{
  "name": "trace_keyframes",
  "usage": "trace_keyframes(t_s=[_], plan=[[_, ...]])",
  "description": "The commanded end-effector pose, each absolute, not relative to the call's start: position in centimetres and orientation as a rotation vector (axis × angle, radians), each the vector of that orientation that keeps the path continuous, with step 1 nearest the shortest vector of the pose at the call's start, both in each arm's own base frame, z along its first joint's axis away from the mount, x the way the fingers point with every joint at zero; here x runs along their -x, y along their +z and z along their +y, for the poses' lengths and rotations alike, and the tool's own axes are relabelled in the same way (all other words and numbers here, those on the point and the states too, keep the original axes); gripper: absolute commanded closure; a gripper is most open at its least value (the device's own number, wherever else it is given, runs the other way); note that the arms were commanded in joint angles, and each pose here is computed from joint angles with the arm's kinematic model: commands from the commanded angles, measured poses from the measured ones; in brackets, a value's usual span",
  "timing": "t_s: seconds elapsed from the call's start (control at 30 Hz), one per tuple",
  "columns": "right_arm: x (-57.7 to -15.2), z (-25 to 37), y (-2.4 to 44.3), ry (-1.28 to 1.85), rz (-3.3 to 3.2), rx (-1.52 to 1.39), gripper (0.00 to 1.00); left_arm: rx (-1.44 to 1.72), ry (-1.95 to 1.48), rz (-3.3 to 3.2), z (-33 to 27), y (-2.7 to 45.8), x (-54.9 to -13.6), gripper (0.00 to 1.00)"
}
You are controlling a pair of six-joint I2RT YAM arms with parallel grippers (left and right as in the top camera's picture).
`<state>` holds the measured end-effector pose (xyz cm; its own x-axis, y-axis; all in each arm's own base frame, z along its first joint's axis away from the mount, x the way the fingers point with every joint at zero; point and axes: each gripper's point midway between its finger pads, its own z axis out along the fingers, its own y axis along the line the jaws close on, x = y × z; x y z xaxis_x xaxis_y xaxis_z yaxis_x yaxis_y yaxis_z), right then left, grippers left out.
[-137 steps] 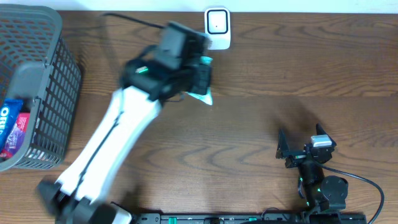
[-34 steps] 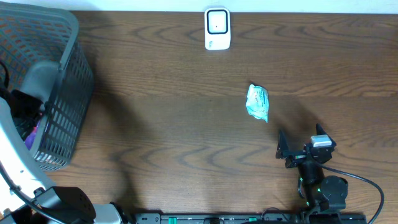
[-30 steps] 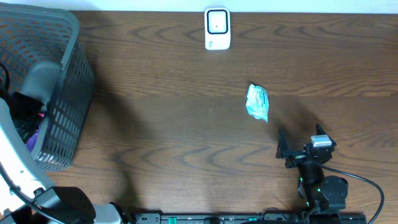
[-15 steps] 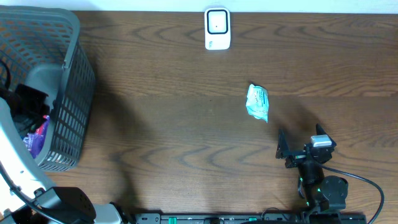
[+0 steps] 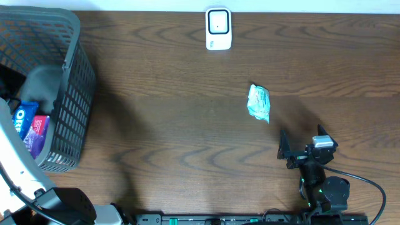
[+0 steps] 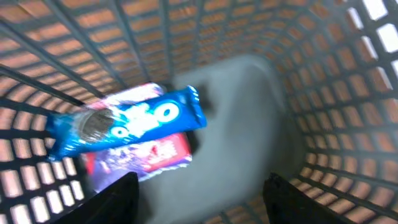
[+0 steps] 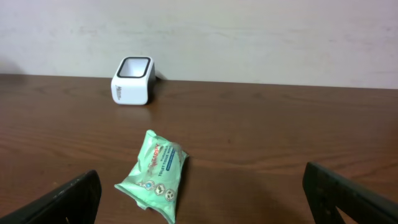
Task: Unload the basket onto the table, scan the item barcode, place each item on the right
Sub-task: 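Return the left gripper into the basket and grasp the pink snack bag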
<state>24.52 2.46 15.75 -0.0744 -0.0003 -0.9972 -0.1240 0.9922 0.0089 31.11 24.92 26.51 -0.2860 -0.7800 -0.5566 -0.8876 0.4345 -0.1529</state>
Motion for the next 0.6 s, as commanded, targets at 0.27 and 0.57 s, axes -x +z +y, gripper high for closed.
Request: trace_keyframes(t_s=[0.27, 0.57], plan=[[-24.5, 2.5, 15.6, 0.097, 1.645, 0.108, 0.01, 1.53, 0.385, 2.412, 27.1, 14.7, -31.6, 0.35], [-24.5, 2.5, 15.6, 0.097, 1.645, 0.108, 0.01, 1.604, 0.391, 2.602, 26.7, 7.5, -31.2, 0.36]])
